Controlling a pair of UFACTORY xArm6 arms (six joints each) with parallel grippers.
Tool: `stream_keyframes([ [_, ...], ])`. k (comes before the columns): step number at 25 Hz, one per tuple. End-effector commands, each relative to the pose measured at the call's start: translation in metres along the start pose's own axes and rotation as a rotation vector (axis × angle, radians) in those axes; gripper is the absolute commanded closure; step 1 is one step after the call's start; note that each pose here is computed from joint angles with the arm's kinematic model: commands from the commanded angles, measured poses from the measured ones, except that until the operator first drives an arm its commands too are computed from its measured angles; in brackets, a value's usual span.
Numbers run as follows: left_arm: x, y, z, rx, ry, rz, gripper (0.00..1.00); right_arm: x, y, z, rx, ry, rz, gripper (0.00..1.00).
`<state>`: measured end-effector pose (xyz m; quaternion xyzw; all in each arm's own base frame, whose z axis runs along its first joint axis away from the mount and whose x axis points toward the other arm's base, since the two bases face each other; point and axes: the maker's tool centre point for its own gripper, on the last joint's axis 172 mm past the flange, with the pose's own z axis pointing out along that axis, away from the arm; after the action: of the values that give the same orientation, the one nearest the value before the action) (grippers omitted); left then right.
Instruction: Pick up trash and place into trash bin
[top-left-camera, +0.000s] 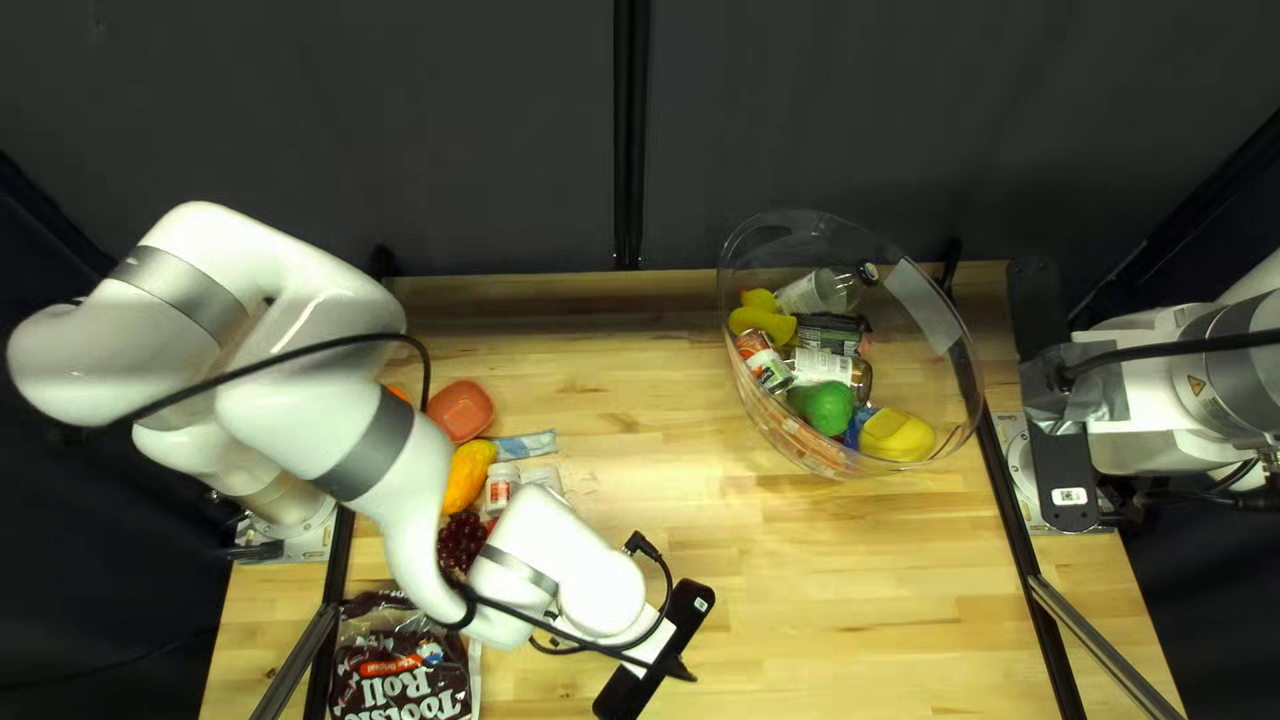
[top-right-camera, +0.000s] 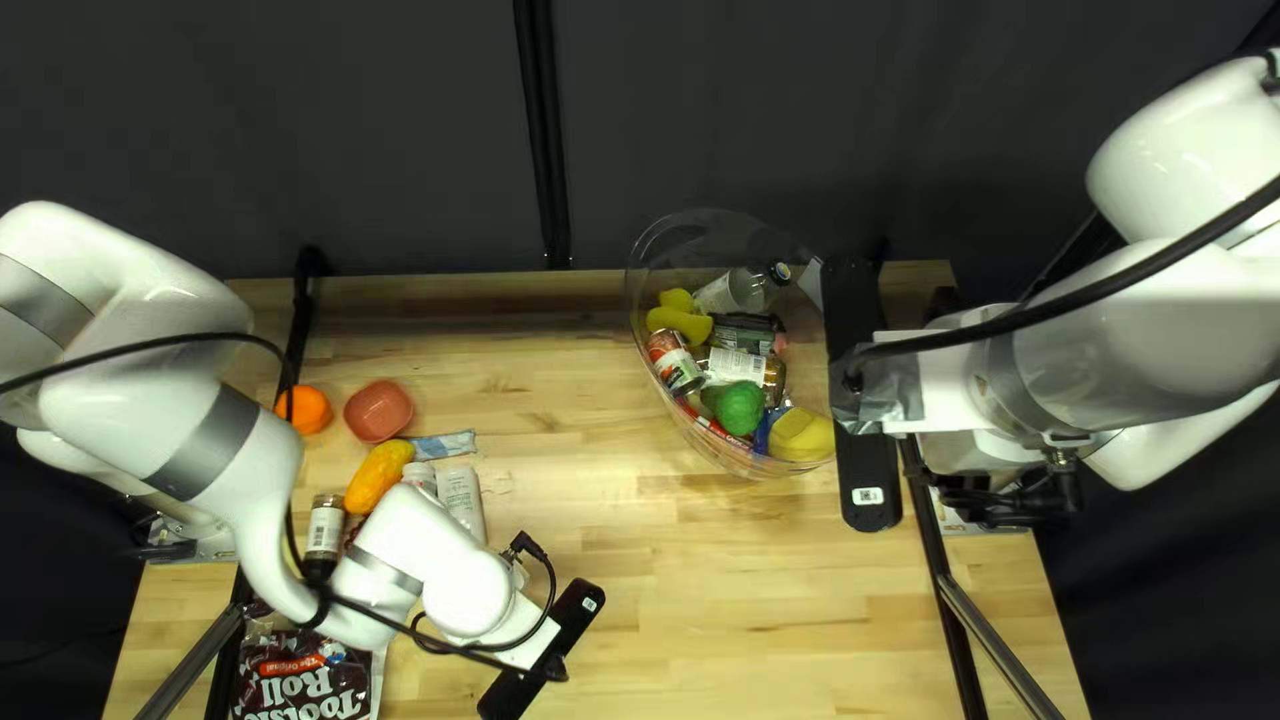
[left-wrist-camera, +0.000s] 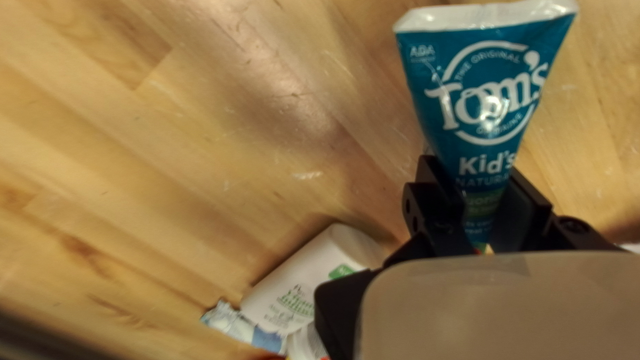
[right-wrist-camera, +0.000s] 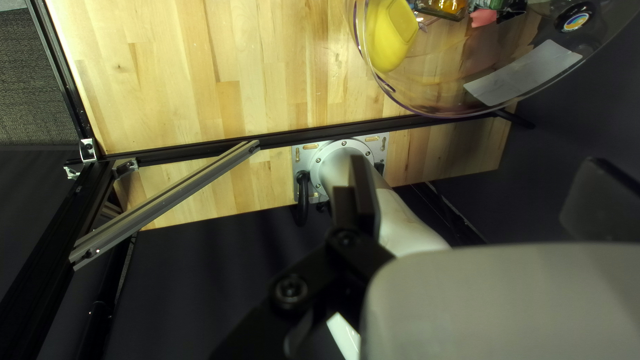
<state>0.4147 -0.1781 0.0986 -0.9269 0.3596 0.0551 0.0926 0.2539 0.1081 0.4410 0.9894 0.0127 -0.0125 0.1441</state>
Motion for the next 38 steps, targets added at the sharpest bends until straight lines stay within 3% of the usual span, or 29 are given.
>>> stream_keyframes([
  [1,0.006,-0.025,-0.050,0.113,0.010,0.053,1.00,0.000,0.000,0.000,0.000,0.000,0.000,0.00],
  [5,0.020,-0.072,-0.100,0.227,-0.002,0.134,1.00,0.000,0.000,0.000,0.000,0.000,0.000,0.00],
  [9,0.028,-0.127,-0.122,0.315,-0.021,0.203,1.00,0.000,0.000,0.000,0.000,0.000,0.000,0.00],
  [14,0.025,-0.206,-0.151,0.401,-0.051,0.227,1.00,0.000,0.000,0.000,0.000,0.000,0.000,0.00],
  [20,0.009,-0.292,-0.172,0.498,-0.060,0.239,1.00,0.000,0.000,0.000,0.000,0.000,0.000,0.00],
  [23,0.007,-0.320,-0.162,0.512,-0.059,0.245,1.00,0.000,0.000,0.000,0.000,0.000,0.000,0.00],
  [30,0.000,-0.369,-0.143,0.533,-0.017,0.270,1.00,0.000,0.000,0.000,0.000,0.000,0.000,0.00],
  [35,0.016,-0.383,-0.118,0.510,0.011,0.272,0.98,0.000,0.000,0.000,0.000,0.000,0.000,0.00],
  [37,0.020,-0.386,-0.112,0.499,0.024,0.268,0.90,0.000,0.000,0.000,0.000,0.000,0.000,0.00],
  [38,0.021,-0.386,-0.111,0.496,0.029,0.266,0.23,0.000,0.000,0.000,0.000,0.000,0.000,0.00],
])
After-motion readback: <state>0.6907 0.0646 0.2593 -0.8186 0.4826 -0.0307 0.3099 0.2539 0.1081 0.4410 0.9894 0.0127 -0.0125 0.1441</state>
